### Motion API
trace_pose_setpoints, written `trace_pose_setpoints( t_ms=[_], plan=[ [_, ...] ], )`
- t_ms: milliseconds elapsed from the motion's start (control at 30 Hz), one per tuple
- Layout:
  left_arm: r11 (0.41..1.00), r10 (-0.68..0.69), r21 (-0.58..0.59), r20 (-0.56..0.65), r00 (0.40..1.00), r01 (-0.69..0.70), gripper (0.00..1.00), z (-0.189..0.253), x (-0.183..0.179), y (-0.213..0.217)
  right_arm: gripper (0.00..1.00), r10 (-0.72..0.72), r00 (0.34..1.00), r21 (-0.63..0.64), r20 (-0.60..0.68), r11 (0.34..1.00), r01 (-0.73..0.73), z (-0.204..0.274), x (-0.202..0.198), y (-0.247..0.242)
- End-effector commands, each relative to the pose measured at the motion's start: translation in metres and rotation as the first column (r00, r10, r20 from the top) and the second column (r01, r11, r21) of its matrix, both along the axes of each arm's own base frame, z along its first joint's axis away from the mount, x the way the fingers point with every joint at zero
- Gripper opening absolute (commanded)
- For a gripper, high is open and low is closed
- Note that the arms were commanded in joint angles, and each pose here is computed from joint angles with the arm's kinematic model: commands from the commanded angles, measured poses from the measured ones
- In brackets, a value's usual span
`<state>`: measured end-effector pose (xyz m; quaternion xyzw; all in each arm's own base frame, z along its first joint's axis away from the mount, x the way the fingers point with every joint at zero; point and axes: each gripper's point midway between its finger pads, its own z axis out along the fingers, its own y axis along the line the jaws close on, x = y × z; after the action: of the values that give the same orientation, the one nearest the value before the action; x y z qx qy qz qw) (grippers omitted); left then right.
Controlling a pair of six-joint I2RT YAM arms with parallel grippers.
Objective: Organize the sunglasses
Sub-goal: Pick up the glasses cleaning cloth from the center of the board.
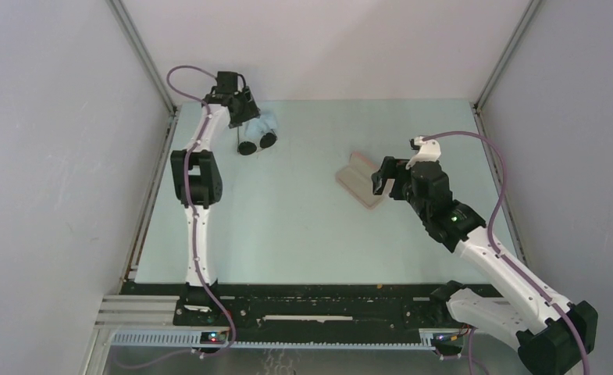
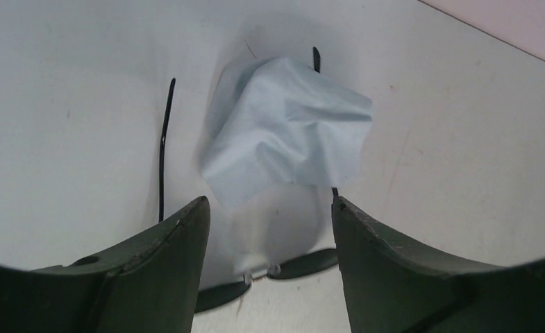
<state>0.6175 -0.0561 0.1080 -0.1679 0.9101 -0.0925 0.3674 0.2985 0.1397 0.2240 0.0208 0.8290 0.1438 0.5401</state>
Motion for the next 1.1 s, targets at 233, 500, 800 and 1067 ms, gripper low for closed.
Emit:
trace_pose_setpoints(
  t_ms=[233,500,800,1067],
  plan=[
    [0.997,0.026,-0.073,0.045,0.999,-0.022,0.63,-0.029,0.034,0.008,0.96,-0.024,0.999,0.026,-0.03,0.999,0.025,-0.009,0.008,0.006],
    [0.984,0.041,-0.172,0.033,0.999,-0.035,0.55,-0.039,0.039,0.009,0.97,-0.012,0.999,0.035,-0.036,0.999,0.013,-0.014,0.013,0.013],
    [0.978,0.031,-0.207,-0.006,1.0,-0.032,0.52,-0.051,0.033,0.002,0.96,-0.011,0.998,0.042,-0.058,0.999,0.013,-0.019,0.013,0.014],
    [0.98,0.03,-0.199,0.004,1.0,-0.029,0.13,-0.04,0.031,0.002,0.96,-0.011,0.999,0.064,-0.045,0.998,0.014,-0.012,0.01,0.014]
  ],
)
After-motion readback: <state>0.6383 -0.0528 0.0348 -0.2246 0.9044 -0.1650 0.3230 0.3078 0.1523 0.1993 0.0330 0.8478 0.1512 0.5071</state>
